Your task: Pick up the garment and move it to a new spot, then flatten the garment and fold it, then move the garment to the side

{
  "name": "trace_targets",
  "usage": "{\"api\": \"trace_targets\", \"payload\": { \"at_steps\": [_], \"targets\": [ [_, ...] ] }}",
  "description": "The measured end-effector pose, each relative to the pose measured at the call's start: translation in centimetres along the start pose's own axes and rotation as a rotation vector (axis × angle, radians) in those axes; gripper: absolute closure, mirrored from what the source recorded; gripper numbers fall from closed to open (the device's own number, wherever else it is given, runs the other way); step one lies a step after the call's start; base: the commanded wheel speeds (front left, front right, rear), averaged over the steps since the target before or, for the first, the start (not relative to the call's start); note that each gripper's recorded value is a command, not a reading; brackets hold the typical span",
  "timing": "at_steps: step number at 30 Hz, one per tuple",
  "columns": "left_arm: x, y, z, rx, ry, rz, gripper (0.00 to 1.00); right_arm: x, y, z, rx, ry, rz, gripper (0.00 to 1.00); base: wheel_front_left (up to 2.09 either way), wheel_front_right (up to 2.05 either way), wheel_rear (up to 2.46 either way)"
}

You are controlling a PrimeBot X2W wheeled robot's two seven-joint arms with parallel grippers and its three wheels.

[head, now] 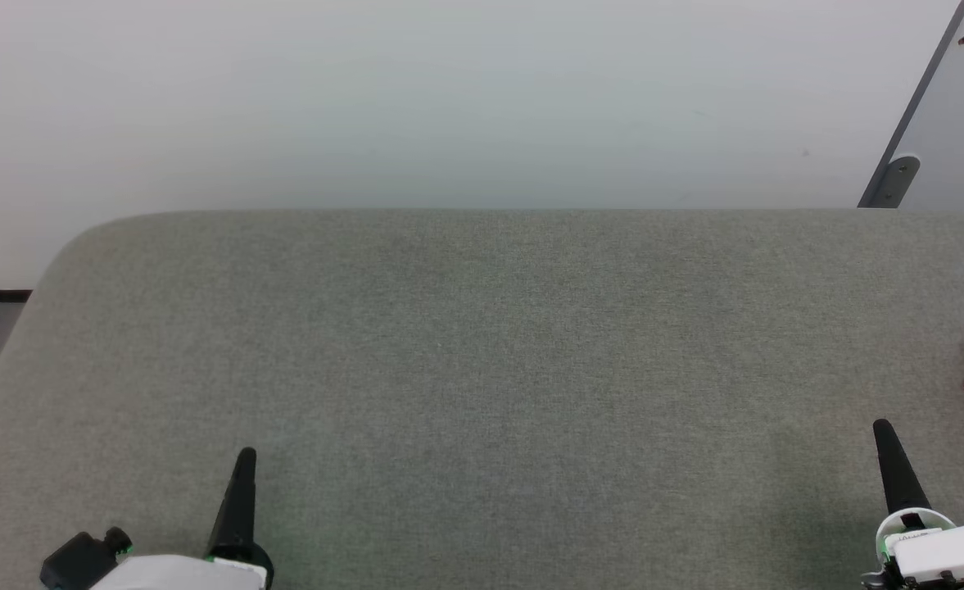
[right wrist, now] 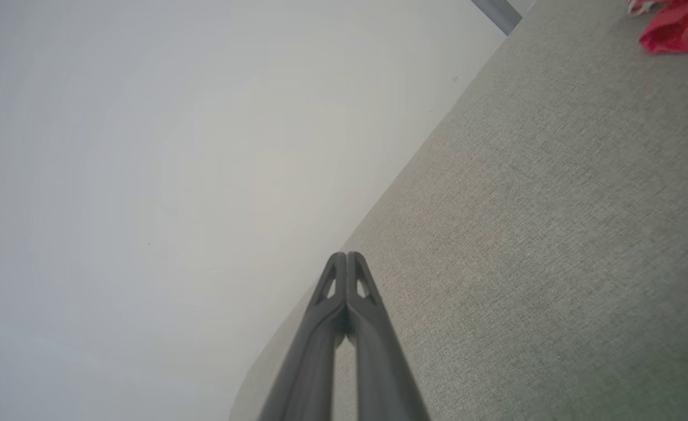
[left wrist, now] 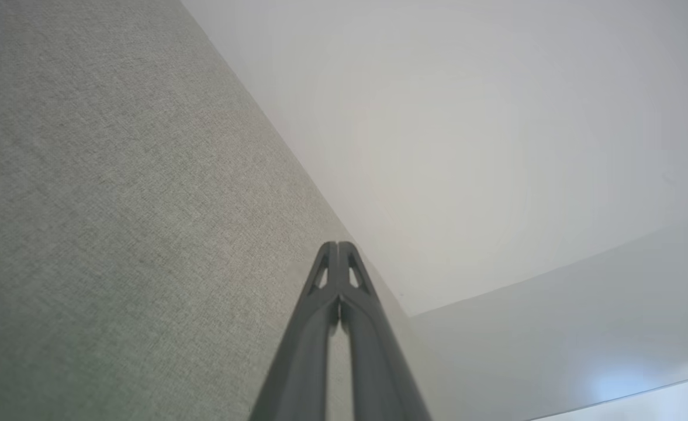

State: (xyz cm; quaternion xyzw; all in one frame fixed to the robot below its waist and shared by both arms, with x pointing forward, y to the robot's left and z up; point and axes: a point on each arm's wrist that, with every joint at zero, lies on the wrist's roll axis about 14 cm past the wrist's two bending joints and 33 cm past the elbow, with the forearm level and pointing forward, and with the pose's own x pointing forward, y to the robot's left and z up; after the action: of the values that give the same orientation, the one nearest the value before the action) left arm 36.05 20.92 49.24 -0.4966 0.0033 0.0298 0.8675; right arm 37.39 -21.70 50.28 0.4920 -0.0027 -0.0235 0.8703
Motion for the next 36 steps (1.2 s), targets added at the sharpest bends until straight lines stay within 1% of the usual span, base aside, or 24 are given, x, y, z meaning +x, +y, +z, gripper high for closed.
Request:
{"api": "trace_targets", "payload": {
  "at_steps": [12,36],
  "targets": [
    [0.7,-0.4,0.0,-0.118,0.007,-0.004,1.0,0.3,0.1,-0.4,0.125,0.008,-0.001,1.0,0.0,0.0,0.0],
    [1.7,-0.9,-0.1,-0.322,0.021,-0.014,1.0,0.7,0.4,-0.9,0.329,0.024,0.003,1.0,0.0,0.0,0.0]
  ]
}}
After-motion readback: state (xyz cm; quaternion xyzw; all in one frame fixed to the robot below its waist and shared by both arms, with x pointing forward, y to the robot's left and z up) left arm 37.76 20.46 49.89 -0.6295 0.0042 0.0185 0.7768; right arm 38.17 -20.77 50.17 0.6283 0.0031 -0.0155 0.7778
